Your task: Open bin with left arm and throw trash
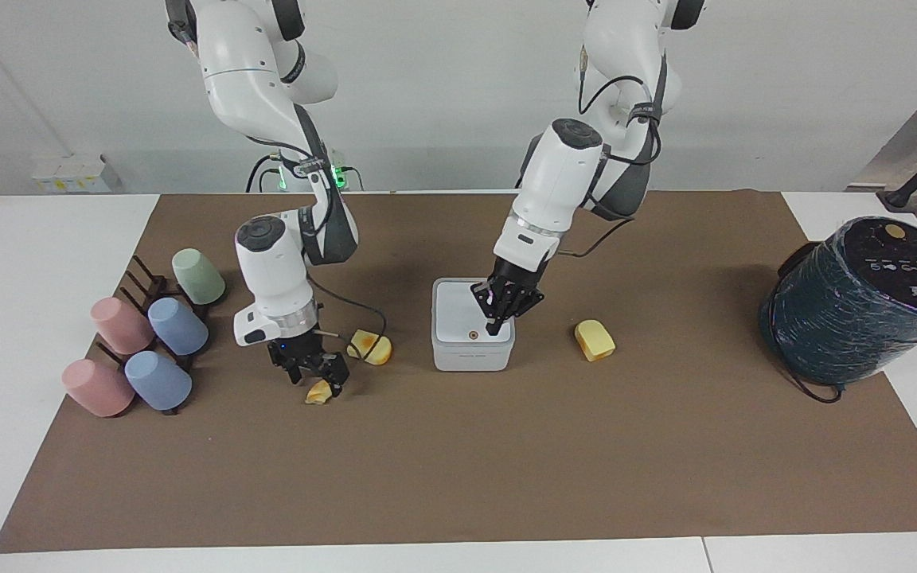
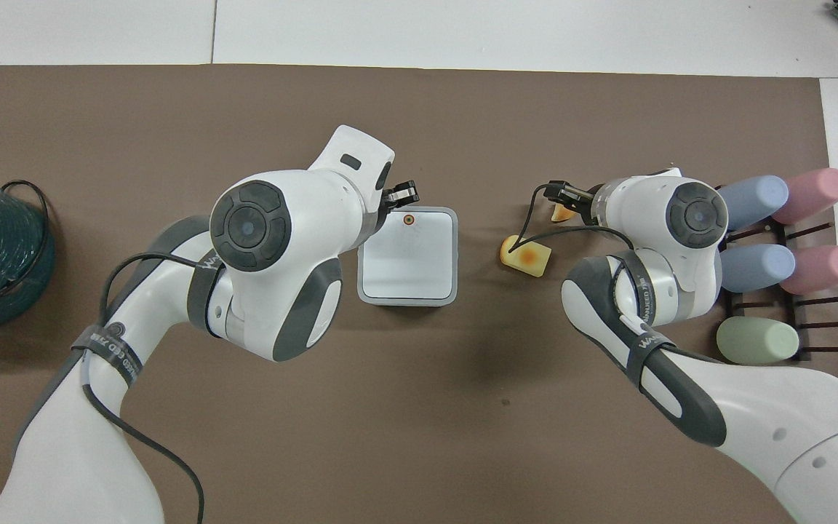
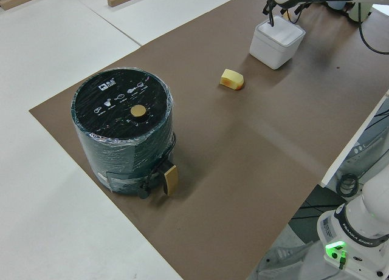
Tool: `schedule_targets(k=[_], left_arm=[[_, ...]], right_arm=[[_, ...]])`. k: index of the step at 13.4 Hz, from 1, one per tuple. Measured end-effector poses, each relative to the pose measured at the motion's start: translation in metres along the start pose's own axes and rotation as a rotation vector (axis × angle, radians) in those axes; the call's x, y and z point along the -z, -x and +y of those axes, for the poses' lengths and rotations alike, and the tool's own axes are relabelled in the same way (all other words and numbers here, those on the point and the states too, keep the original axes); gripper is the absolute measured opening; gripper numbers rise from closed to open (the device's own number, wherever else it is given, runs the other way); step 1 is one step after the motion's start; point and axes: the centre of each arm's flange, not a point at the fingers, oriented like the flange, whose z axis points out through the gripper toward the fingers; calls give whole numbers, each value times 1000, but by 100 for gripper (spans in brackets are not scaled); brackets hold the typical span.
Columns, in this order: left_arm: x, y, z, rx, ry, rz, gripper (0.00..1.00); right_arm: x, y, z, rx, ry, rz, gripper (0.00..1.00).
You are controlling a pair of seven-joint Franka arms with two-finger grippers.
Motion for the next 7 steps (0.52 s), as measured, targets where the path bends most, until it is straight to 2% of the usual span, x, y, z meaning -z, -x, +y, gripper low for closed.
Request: schedule_targets(k=[5,7], left_arm=[[-32,11,-3,-3,-6,-4,2],[-34,12,-2,-5,4,10,2]], right_arm=[[6,1,-11,-25,-10,8,30],[17,-4,-8,-33,3,-2,13]])
